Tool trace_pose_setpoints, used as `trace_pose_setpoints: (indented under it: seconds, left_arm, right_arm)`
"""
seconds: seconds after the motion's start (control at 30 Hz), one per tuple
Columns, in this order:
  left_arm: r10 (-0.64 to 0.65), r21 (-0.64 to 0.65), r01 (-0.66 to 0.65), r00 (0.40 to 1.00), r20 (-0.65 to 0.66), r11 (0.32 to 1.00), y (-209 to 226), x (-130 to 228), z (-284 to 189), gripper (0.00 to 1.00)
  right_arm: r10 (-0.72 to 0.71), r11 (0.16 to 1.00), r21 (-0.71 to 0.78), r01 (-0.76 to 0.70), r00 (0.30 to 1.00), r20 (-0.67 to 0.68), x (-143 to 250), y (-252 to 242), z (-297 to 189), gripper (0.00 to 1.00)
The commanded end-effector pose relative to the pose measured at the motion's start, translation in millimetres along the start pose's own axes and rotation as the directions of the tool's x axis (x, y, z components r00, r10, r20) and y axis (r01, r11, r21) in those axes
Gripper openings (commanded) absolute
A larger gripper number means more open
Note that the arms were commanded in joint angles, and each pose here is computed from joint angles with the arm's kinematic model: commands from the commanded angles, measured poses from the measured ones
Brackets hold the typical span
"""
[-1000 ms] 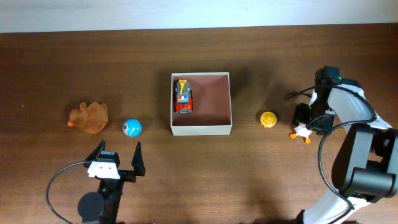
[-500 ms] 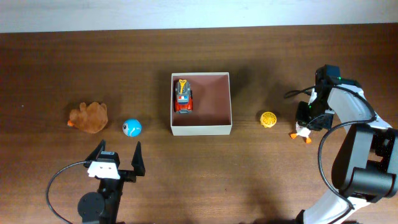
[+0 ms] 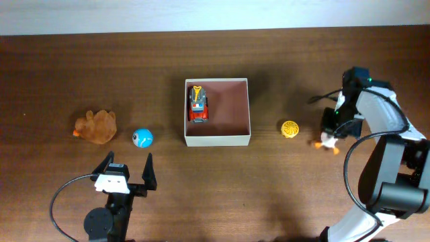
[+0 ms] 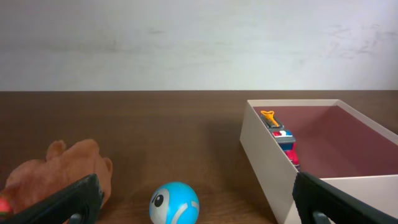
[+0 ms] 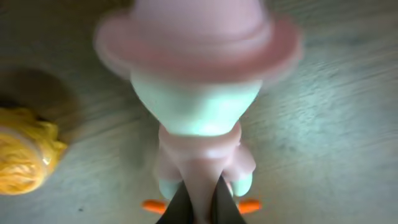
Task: Pack container
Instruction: 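Grasp the pink-hatted duck with the right gripper, then carry the duck over the box beside the truck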
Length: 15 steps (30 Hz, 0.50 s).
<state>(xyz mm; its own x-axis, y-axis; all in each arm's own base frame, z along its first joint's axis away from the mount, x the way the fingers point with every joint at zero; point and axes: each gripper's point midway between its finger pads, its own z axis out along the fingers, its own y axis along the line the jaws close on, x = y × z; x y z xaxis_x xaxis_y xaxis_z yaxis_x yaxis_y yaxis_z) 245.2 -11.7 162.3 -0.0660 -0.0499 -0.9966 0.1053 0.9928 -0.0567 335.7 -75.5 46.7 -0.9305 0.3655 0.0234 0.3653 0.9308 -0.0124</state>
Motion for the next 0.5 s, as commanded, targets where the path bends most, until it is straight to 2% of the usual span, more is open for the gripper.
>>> trace_pose_setpoints:
  seconds: [0.0, 0.2, 0.37, 0.47]
  left_arm:
    - [0.016, -0.014, -0.016, 1.000, 0.002, 1.000, 3, 1, 0, 1.00]
    - [0.016, -0.014, -0.016, 1.000, 0.003, 1.000, 3, 1, 0, 1.00]
    - [0.016, -0.014, -0.016, 1.000, 0.003, 1.000, 3, 1, 0, 1.00]
    - [0.016, -0.014, -0.016, 1.000, 0.003, 1.000, 3, 1, 0, 1.00]
  right_arm:
    - [0.003, 1.000, -0.028, 0.000, 0.994, 0.108, -27, 6, -50, 0.04]
    - [-0.118, 0.977, -0.155, 0.149, 0.974, 0.193, -39, 44, -119, 0.06]
    - [-0.290, 0.886, -0.276, 0.374, 0.909, 0.300, -27, 110, -176, 0.07]
    - [-0.372, 0.837, -0.285, 0.468, 0.867, 0.332, -12, 147, -188, 0.07]
